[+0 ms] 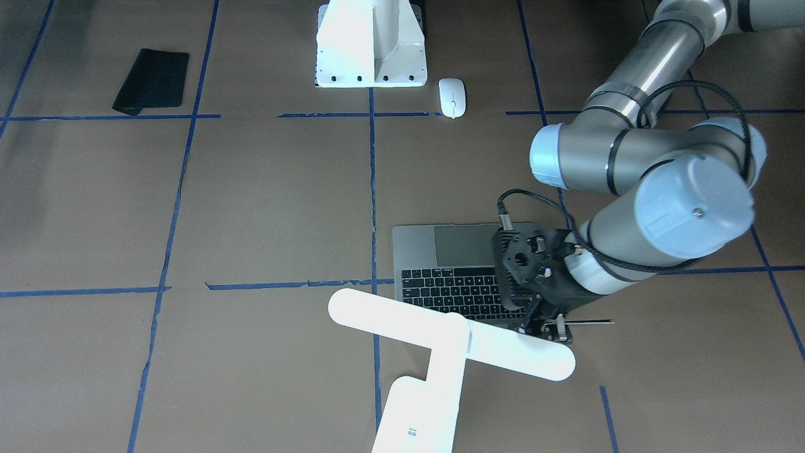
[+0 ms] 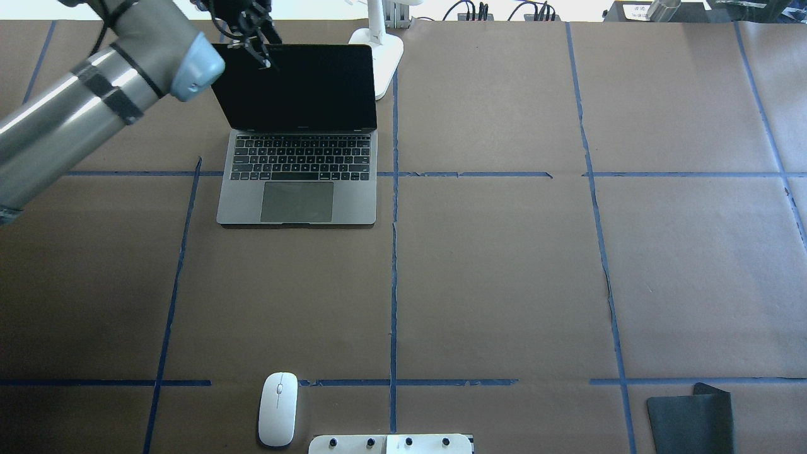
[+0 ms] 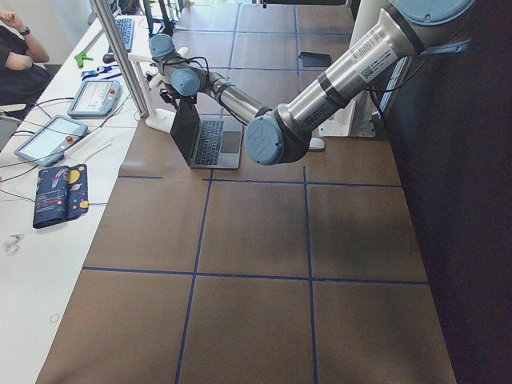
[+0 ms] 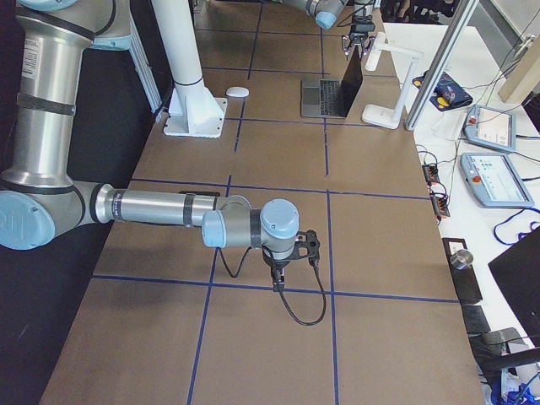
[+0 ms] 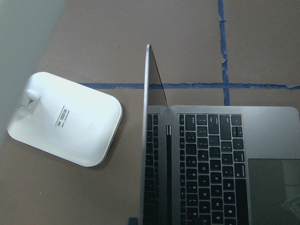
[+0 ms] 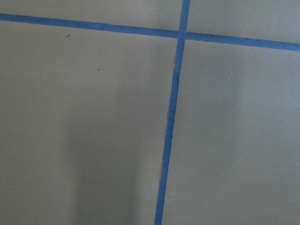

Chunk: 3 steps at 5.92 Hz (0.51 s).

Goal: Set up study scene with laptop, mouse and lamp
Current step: 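Release the laptop and withdraw the left arm out of view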

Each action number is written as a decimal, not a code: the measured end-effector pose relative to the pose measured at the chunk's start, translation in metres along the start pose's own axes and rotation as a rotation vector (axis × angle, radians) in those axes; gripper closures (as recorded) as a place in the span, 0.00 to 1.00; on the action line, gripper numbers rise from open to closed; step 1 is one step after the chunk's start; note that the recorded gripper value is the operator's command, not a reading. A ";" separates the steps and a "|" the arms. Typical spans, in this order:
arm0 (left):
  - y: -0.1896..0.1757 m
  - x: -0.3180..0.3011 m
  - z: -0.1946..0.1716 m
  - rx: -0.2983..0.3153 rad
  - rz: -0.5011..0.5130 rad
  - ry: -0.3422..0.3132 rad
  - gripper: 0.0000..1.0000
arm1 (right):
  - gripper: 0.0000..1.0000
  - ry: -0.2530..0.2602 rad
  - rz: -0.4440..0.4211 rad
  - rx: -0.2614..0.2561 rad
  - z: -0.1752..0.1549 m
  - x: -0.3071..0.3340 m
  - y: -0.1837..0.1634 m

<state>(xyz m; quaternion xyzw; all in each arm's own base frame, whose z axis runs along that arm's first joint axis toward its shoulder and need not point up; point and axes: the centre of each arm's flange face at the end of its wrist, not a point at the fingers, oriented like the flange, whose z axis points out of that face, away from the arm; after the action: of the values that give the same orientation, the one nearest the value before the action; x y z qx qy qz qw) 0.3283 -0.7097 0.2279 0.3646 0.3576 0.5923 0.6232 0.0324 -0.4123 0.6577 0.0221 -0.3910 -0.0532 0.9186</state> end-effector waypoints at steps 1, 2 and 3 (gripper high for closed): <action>0.043 0.016 -0.026 0.029 -0.024 0.000 0.00 | 0.00 0.000 -0.001 0.000 0.000 0.000 0.000; 0.083 0.044 -0.050 0.035 -0.098 -0.010 0.00 | 0.00 0.000 -0.002 0.000 0.000 0.000 0.000; 0.123 0.074 -0.063 0.013 -0.289 -0.002 0.00 | 0.00 0.000 -0.003 0.002 0.000 0.000 0.000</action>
<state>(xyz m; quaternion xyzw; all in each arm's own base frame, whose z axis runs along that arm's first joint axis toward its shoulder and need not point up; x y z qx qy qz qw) 0.2177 -0.6297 0.3046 0.3139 0.4097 0.4937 0.6999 0.0322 -0.4125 0.6574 0.0233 -0.3911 -0.0542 0.9185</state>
